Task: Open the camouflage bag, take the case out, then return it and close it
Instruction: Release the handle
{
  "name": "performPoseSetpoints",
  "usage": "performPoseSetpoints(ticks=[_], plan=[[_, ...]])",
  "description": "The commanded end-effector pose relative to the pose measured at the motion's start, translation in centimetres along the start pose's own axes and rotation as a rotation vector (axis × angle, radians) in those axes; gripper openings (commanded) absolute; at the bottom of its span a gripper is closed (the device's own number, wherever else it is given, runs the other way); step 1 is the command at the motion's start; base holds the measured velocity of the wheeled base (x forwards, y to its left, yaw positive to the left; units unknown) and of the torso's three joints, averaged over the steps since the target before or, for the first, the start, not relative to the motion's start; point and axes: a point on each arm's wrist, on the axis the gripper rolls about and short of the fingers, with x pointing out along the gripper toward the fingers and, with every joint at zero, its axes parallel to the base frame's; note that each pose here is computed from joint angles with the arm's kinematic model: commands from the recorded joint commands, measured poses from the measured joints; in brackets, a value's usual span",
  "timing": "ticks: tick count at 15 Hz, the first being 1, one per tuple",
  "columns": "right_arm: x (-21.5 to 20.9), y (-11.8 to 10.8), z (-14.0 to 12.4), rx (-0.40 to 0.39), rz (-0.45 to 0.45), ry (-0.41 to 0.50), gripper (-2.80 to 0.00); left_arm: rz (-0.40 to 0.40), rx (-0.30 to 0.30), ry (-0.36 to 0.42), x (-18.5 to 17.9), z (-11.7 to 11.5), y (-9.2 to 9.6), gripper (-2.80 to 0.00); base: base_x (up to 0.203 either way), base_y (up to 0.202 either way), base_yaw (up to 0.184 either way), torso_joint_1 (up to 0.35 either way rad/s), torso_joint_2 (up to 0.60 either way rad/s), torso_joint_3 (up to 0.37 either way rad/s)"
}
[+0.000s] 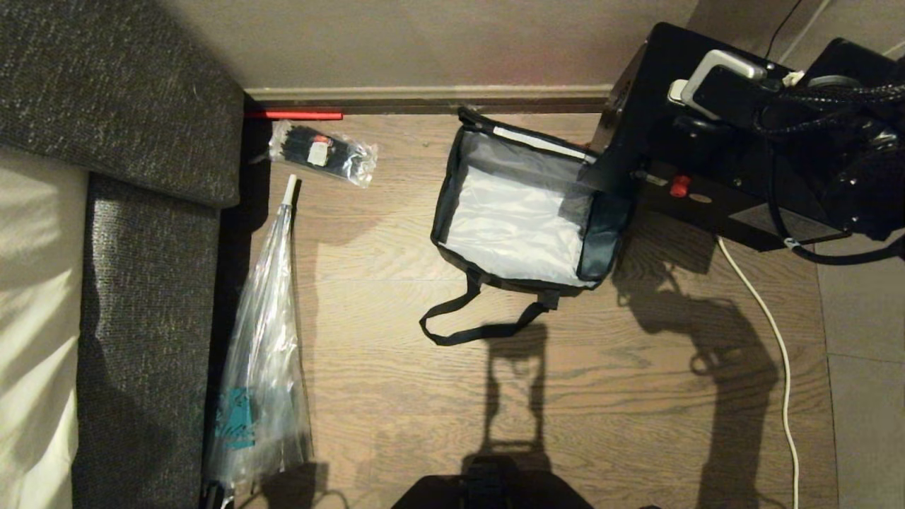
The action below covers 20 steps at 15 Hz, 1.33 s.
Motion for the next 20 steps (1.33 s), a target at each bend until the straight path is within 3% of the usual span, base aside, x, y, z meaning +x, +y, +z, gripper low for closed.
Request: performPoseSetpoints(ticks=[1,20], plan=[[0.5,-0.1,-0.5,-0.012,-0.013,0.031,-2.80,0.000,0.000,0.002,0.0,0.0,0.0,-2.80,0.000,0.000,0.000,0.000,0.00,0.000],[3.8,-0.6,-4.8,-0.085,-0.064,0.223,-2.80,0.000,0.000,0.002,0.0,0.0,0.0,-2.80,0.000,0.000,0.000,0.000,0.00,0.000]])
